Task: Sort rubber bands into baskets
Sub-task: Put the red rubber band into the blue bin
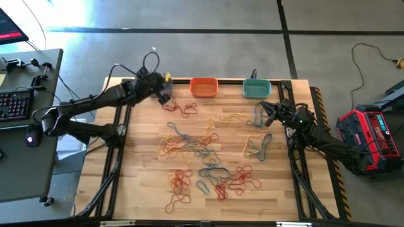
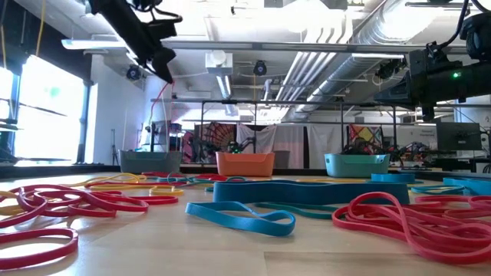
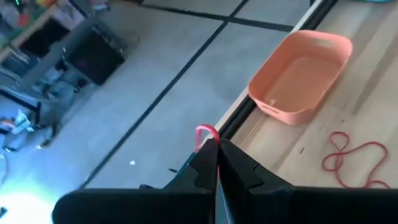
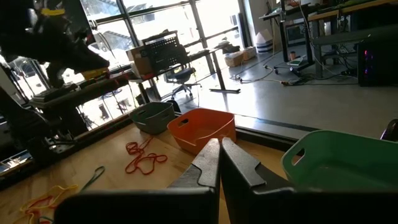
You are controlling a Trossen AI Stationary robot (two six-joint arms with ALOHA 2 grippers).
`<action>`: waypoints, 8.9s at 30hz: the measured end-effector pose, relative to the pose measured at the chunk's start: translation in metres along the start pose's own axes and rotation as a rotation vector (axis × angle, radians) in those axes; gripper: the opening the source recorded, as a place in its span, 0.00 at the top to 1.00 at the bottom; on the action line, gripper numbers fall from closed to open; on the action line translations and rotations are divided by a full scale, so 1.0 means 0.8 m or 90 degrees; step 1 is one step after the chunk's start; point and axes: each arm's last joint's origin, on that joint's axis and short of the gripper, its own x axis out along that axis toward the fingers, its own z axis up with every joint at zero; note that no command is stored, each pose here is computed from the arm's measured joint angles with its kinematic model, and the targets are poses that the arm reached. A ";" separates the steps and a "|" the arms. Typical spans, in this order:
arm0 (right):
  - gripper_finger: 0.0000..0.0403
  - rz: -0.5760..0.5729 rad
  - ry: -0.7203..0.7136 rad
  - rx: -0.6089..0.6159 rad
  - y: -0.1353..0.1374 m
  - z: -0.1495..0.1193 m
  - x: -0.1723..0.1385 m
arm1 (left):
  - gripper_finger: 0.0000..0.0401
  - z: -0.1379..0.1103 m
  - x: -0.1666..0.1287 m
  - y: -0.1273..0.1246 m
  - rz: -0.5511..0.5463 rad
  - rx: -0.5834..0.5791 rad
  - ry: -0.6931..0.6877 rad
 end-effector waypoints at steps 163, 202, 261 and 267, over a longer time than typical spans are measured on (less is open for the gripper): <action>1.00 0.000 0.000 0.000 0.000 0.000 0.000 | 0.69 -0.088 0.177 -0.134 -0.112 -0.145 0.324; 1.00 0.000 0.000 0.000 0.000 0.000 0.000 | 0.61 -0.072 0.169 -0.116 -0.108 -0.255 0.285; 1.00 0.000 0.000 0.000 0.000 0.000 0.000 | 1.00 -0.010 0.022 -0.116 -0.197 -0.061 0.091; 1.00 0.000 0.000 0.000 0.000 0.000 0.000 | 1.00 -0.007 -0.009 -0.117 -0.196 -0.037 0.060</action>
